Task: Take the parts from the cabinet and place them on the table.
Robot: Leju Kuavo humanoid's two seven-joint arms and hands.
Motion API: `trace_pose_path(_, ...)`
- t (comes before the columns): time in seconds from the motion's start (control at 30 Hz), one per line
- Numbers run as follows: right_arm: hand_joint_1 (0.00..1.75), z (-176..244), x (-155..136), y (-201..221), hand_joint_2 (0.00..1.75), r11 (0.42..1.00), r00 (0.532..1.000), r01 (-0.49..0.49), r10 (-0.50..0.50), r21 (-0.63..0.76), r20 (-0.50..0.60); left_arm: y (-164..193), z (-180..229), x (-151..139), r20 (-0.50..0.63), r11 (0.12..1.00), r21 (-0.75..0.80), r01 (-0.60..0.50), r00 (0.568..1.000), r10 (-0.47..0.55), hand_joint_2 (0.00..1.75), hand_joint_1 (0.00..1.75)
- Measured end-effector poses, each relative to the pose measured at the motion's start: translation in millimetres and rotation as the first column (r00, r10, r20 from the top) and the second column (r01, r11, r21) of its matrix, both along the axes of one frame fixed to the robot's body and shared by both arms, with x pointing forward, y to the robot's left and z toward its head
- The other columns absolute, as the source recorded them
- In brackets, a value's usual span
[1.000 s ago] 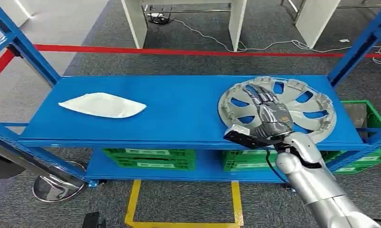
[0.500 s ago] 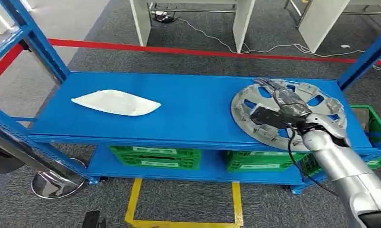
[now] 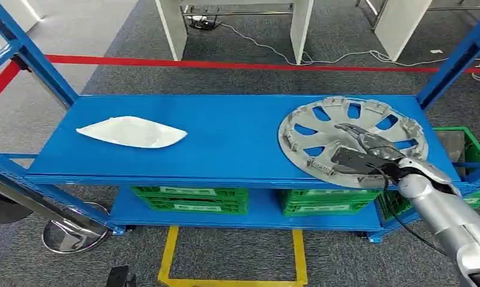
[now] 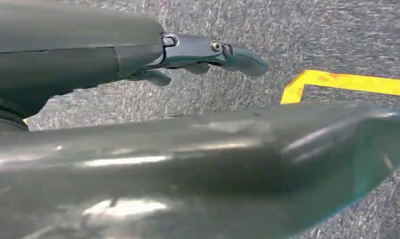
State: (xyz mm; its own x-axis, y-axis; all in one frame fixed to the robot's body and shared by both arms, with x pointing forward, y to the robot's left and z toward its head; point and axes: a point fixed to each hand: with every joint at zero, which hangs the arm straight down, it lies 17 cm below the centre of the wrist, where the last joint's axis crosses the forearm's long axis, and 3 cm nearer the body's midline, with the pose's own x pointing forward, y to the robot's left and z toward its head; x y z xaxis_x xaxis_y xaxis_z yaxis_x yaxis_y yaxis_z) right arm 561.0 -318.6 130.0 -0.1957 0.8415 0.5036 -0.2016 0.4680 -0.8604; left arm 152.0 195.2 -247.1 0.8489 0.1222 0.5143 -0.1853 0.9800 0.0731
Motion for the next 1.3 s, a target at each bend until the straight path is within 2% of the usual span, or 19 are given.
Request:
trace_pose_path(0.57,0.0,-17,5,-41,1.75,0.995,0.993,0.055,-0.063,-0.082,-0.098,-4,0,0,-0.001,1.0,-0.003,0.009,1.0,-0.009,0.0,0.0)
trace_pose_path(0.6,0.0,-18,5,-41,0.0,0.995,0.993,0.057,-0.065,-0.081,-0.101,-4,0,-1,-0.002,1.0,-0.003,0.01,1.0,-0.01,0.0,0.0)
trace_pose_path(0.7,0.0,-16,6,-44,0.0,0.994,0.994,0.073,-0.079,-0.081,-0.076,-6,1,0,-0.001,1.0,-0.009,0.01,1.0,-0.01,0.0,0.0)
trace_pose_path(0.8,0.0,-1,11,-40,0.0,0.992,0.993,0.108,-0.105,-0.071,0.046,-8,1,1,0.001,1.0,-0.011,0.01,1.0,-0.009,0.0,0.0)
trace_pose_path(0.87,0.0,-4,8,-32,0.0,0.991,0.989,0.122,-0.116,-0.061,0.089,-8,1,0,-0.002,1.0,-0.009,0.009,1.0,-0.009,0.0,0.0)
trace_pose_path(1.0,0.0,-2,3,-16,0.0,0.993,0.984,0.116,-0.11,-0.037,0.137,-9,2,1,0.0,1.0,-0.008,0.009,1.0,-0.009,0.0,0.0)
trace_pose_path(1.17,0.0,-11,-5,-9,0.0,0.994,0.986,0.105,-0.1,-0.033,0.13,-8,1,-2,-0.006,1.0,-0.008,0.006,1.0,-0.006,0.0,0.0)
trace_pose_path(1.27,0.0,0,-8,-2,0.0,0.994,0.98,0.087,-0.073,-0.071,0.187,-9,1,-1,-0.005,1.0,-0.007,0.01,1.0,-0.01,0.0,0.0)
trace_pose_path(1.3,0.0,3,-9,0,1.75,0.993,0.976,0.081,-0.062,-0.087,0.209,-8,1,-1,-0.004,1.0,-0.006,0.009,1.0,-0.01,0.0,0.0)
